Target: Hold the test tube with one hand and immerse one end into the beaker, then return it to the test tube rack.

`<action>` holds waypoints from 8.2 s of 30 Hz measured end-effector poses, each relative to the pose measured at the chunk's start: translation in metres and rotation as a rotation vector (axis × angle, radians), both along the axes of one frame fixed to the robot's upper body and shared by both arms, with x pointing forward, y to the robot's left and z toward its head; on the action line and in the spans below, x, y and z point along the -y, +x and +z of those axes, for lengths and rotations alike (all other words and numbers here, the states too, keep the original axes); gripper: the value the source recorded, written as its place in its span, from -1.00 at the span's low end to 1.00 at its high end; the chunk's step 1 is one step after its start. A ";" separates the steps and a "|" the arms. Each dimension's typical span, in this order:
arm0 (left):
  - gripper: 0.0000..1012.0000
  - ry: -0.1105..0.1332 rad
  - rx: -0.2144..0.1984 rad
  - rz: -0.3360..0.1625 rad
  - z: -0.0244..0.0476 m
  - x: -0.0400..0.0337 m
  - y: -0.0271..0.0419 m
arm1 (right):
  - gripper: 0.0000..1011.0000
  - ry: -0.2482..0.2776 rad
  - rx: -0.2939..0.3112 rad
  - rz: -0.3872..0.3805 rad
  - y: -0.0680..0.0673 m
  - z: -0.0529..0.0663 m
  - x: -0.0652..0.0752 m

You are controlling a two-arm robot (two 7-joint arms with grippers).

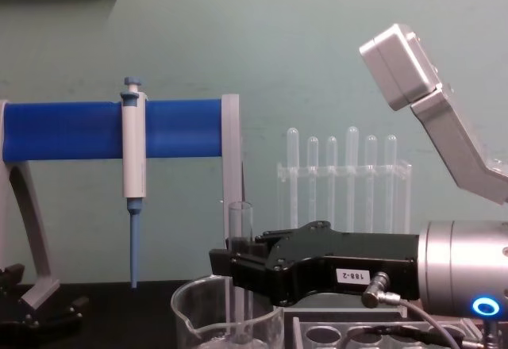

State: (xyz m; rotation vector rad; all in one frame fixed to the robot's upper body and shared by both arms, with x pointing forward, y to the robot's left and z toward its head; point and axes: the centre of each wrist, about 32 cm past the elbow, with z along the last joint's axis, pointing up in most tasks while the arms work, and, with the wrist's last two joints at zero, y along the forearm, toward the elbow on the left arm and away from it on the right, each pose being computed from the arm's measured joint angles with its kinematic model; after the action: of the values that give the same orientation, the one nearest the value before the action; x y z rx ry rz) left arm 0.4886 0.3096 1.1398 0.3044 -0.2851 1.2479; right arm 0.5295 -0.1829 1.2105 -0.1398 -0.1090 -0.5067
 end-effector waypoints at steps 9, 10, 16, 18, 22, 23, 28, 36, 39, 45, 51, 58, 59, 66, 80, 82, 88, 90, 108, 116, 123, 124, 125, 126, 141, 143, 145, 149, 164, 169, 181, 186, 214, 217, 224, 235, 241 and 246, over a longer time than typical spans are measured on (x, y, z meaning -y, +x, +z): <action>0.98 0.000 0.000 0.000 0.0000 0.0000 0.0000 | -0.55 0.000 0.000 0.000 0.000 0.000 0.000; 0.98 0.000 0.000 0.000 0.0000 0.0000 0.0000 | -0.55 0.000 0.000 0.000 0.000 0.000 0.000; 0.98 0.000 0.000 0.000 0.0000 0.0000 0.0000 | -0.55 0.000 0.000 0.000 0.000 0.000 0.000; 0.98 0.000 0.000 0.000 0.0000 0.0000 0.0000 | -0.55 0.000 0.000 0.000 0.000 0.000 0.000; 0.98 0.000 0.000 0.000 0.0000 0.0000 0.0000 | -0.55 0.000 0.000 0.000 0.000 0.000 0.000; 0.98 0.000 0.000 0.000 0.0000 0.0000 0.0000 | -0.55 0.000 0.000 0.000 0.000 0.000 0.000; 0.98 0.000 0.000 0.000 0.0000 0.0000 0.0000 | -0.55 0.000 0.000 0.000 0.000 0.000 0.000; 0.98 0.000 0.000 0.000 0.0000 0.0000 0.0000 | -0.55 0.000 0.000 0.000 0.000 0.000 0.000; 0.98 0.000 0.000 0.000 0.0000 0.0000 0.0000 | -0.55 0.000 0.000 0.000 0.000 0.000 0.000; 0.98 0.000 0.000 0.000 0.0000 0.0000 0.0000 | -0.55 0.000 0.000 0.000 0.000 0.000 0.000; 0.98 0.000 0.000 0.000 0.0000 0.0000 0.0000 | -0.55 0.000 0.000 0.000 0.000 0.000 0.000; 0.98 0.000 0.000 0.000 0.0000 0.0000 0.0000 | -0.55 0.000 0.000 0.000 0.000 0.000 0.000; 0.98 0.000 0.000 0.000 0.0000 0.0000 0.0000 | -0.55 0.000 0.000 0.000 0.000 0.000 0.000; 0.98 0.000 0.000 0.000 0.0000 0.0000 0.0000 | -0.55 0.000 0.000 0.000 0.000 0.000 0.000; 0.98 0.000 0.000 0.000 0.0000 0.0000 0.0000 | -0.55 0.000 0.000 0.000 0.000 0.000 0.000; 0.98 0.000 0.000 0.000 0.0000 0.0000 0.0000 | -0.55 0.000 0.000 0.000 0.000 0.000 0.000; 0.98 0.000 0.000 0.000 0.0000 0.0000 0.0000 | -0.55 0.000 0.000 0.000 0.000 0.000 0.000; 0.98 0.000 0.000 0.000 0.0000 0.0000 0.0000 | -0.55 0.000 0.000 0.000 0.000 0.000 0.000; 0.98 0.000 0.000 0.000 0.0000 0.0000 0.0000 | -0.55 0.000 0.000 0.000 0.000 0.000 0.000; 0.98 0.000 0.000 0.000 0.0000 0.0000 0.0000 | -0.55 0.000 0.000 0.000 0.000 0.000 0.000; 0.98 0.000 0.000 0.000 0.0000 0.0000 0.0000 | -0.55 0.000 0.000 0.000 0.000 0.000 0.000; 0.98 0.000 0.000 0.000 0.0000 0.0000 0.0000 | -0.55 0.000 0.000 0.000 0.000 0.000 0.000; 0.98 0.000 0.000 0.000 0.0000 0.0000 0.0000 | -0.55 0.000 0.000 0.000 0.000 0.000 0.000; 0.98 0.000 0.000 0.000 0.0000 0.0000 0.0000 | -0.55 0.000 0.000 0.000 0.000 0.000 0.000; 0.98 0.000 0.000 0.000 0.0000 0.0000 0.0000 | -0.55 0.000 0.000 0.000 0.000 0.000 0.000; 0.98 0.000 0.000 0.000 0.0000 0.0000 0.0000 | -0.55 0.000 0.000 0.000 0.000 0.000 0.000; 0.98 0.000 0.000 0.000 0.0000 0.0000 0.0000 | -0.55 0.000 0.000 0.000 0.000 0.000 0.000; 0.98 0.000 0.000 0.000 0.0000 0.0000 0.0000 | -0.55 0.000 0.000 0.000 0.000 0.000 0.000; 0.98 0.000 0.000 0.000 0.0000 0.0000 0.0000 | -0.55 0.000 0.000 0.000 0.000 0.000 0.000; 0.98 0.000 0.000 0.000 0.0000 0.0000 0.0000 | -0.55 0.000 0.000 0.000 0.000 0.000 0.000; 0.98 0.000 0.000 0.000 0.0000 0.0000 0.0000 | -0.55 0.000 0.000 0.000 0.000 0.000 0.000; 0.98 0.000 0.000 0.000 0.0000 0.0000 0.0000 | -0.55 0.000 0.000 0.000 0.000 0.000 0.000; 0.98 0.000 0.000 0.000 0.0000 0.0000 0.0000 | -0.55 0.039 0.003 -0.004 0.002 0.015 0.003; 0.98 0.000 0.000 0.000 0.0000 0.0000 0.0000 | -0.55 0.050 0.007 0.000 0.002 0.025 0.004; 0.98 0.000 0.000 0.000 0.0000 0.0000 0.0000 | -0.55 0.082 0.033 0.012 -0.002 0.052 0.010; 0.98 0.000 0.000 0.000 0.0000 0.0000 0.0000 | -0.55 0.131 0.045 0.035 -0.004 0.083 0.025; 0.98 0.000 0.000 0.000 0.0000 0.0000 0.0000 | -0.55 0.139 0.047 0.036 -0.009 0.097 0.037; 0.98 0.000 0.000 0.000 0.0000 0.0000 0.0000 | -0.55 0.138 0.055 0.028 -0.014 0.102 0.049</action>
State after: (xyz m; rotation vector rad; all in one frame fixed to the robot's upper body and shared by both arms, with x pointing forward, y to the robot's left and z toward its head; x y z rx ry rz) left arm 0.4886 0.3097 1.1398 0.3046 -0.2851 1.2479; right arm 0.5160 -0.2322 1.3125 0.0104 -0.1290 -0.4887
